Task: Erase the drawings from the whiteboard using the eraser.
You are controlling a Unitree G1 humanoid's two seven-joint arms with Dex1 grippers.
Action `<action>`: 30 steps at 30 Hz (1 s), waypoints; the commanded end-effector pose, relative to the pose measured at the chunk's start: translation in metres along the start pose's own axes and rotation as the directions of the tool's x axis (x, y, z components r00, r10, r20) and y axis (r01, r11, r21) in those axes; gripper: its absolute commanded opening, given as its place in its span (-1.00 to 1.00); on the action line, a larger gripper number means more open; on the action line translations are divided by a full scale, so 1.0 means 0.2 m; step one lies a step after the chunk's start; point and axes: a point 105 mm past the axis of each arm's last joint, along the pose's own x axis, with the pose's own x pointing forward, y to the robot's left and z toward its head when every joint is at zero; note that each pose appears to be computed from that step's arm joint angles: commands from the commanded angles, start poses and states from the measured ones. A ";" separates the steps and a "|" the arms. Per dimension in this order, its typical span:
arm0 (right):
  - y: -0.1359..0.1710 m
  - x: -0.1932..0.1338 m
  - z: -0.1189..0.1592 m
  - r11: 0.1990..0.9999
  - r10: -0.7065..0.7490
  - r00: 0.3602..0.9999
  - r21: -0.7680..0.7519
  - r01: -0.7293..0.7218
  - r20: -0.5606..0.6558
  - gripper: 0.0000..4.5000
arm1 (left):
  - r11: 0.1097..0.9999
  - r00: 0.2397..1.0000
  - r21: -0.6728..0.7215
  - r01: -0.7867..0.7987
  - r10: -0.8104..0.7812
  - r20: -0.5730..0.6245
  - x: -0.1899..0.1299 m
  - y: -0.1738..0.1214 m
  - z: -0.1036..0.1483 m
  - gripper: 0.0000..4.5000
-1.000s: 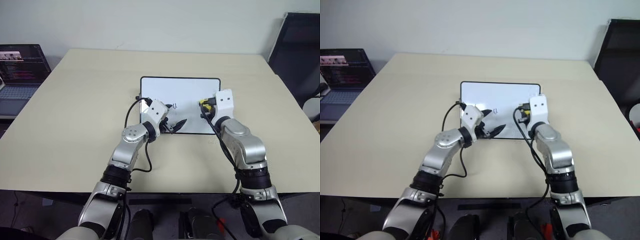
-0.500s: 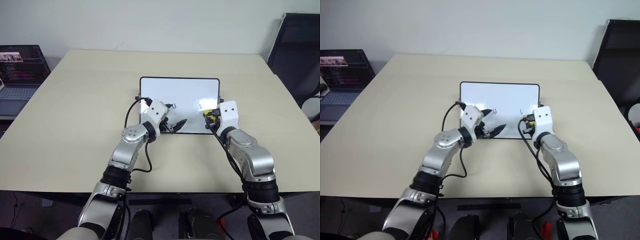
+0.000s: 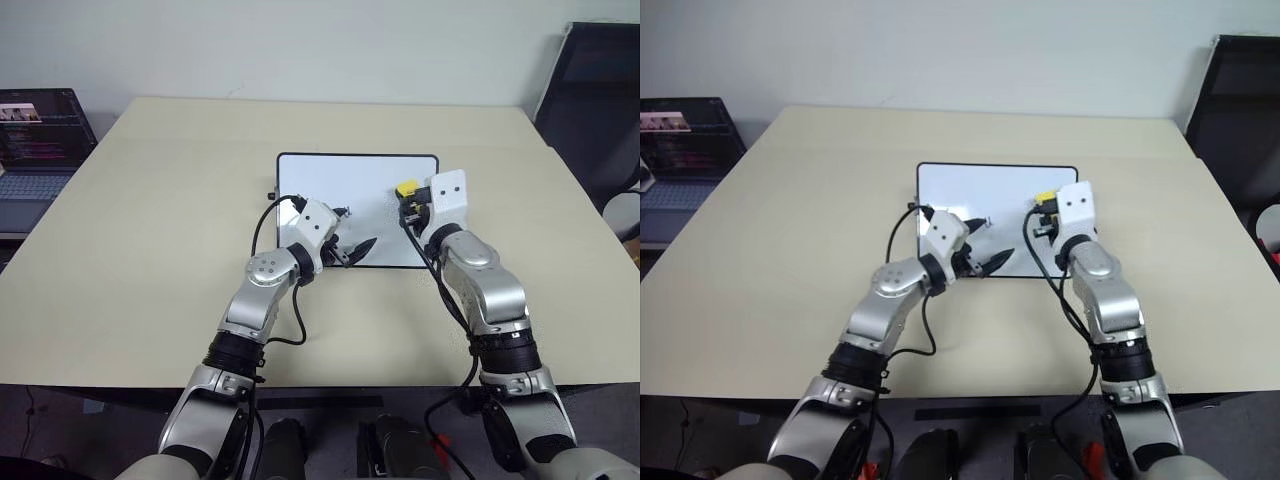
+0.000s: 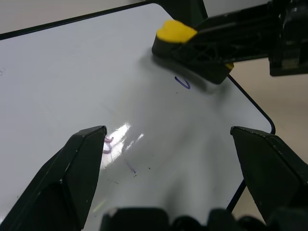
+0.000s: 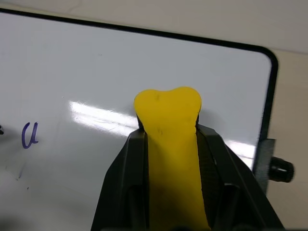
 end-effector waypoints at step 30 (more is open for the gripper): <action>-0.13 -0.32 -0.02 0.977 0.157 0.981 -0.160 -0.138 0.116 -0.57 | 0.980 0.981 -0.032 -0.196 0.196 -0.012 -0.38 0.02 -0.04 1.00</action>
